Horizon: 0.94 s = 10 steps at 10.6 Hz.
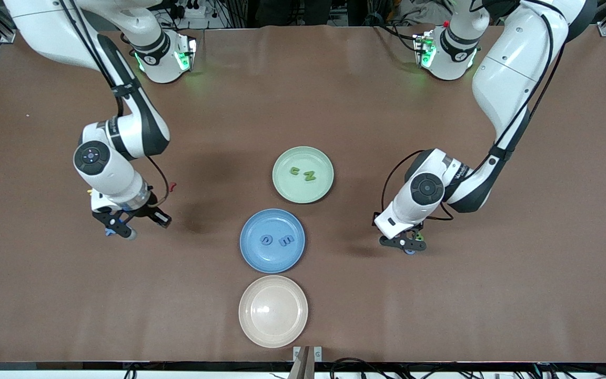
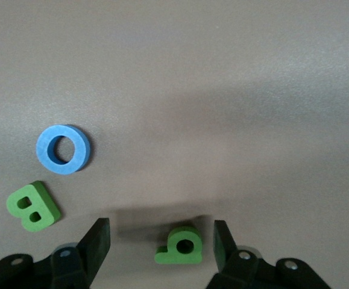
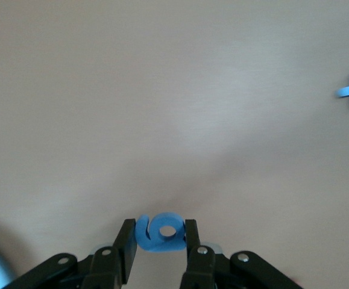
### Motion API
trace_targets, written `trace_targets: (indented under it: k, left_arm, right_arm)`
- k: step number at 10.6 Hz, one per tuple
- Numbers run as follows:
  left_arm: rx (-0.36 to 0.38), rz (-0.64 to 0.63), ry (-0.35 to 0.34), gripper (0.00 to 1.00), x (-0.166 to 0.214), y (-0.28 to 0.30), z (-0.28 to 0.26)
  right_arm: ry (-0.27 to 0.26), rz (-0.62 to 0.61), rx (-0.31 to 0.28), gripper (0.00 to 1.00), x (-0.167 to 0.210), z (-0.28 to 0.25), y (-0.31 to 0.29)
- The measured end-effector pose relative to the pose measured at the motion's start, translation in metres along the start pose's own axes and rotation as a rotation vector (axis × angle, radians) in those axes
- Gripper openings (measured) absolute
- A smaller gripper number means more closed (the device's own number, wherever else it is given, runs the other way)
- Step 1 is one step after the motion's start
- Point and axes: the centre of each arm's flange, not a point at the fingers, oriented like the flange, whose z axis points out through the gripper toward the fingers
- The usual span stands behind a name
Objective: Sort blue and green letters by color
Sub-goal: 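Place the 6 on the blue plate and the b on the green plate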
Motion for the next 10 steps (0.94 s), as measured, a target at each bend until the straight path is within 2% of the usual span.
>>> trace_targets:
  k: [1, 4, 5, 7, 8, 9, 10]
  left_arm:
    - [-0.005, -0.004, -0.003, 0.77, -0.001, 0.001, 0.0]
    - [-0.025, -0.028, -0.033, 0.73, -0.006, 0.003, 0.008]
    - [-0.024, -0.028, -0.036, 0.64, -0.007, 0.002, 0.009]
    - [-0.024, -0.028, -0.035, 0.53, -0.007, 0.003, 0.008]
    - [-0.025, -0.027, -0.032, 0.38, -0.006, 0.003, 0.006]
    - [-0.026, -0.024, -0.03, 0.35, -0.007, 0.005, 0.004]
    - [-0.027, -0.021, -0.032, 0.35, -0.008, 0.008, 0.005]
  right_arm:
    - [0.008, 0.025, 0.036, 0.37, -0.002, -0.006, -0.03]
    - [0.006, 0.041, 0.094, 0.37, -0.024, 0.014, -0.11]
    - [0.007, 0.029, 0.113, 0.37, -0.035, 0.02, -0.135]
    - [0.01, 0.018, 0.154, 0.37, -0.063, 0.021, -0.18]
    - [0.008, 0.004, 0.168, 0.37, -0.079, 0.02, -0.198]
    - [0.002, -0.016, 0.173, 0.37, -0.098, 0.023, -0.212]
    - [-0.005, -0.034, 0.172, 0.43, -0.114, 0.027, -0.221]
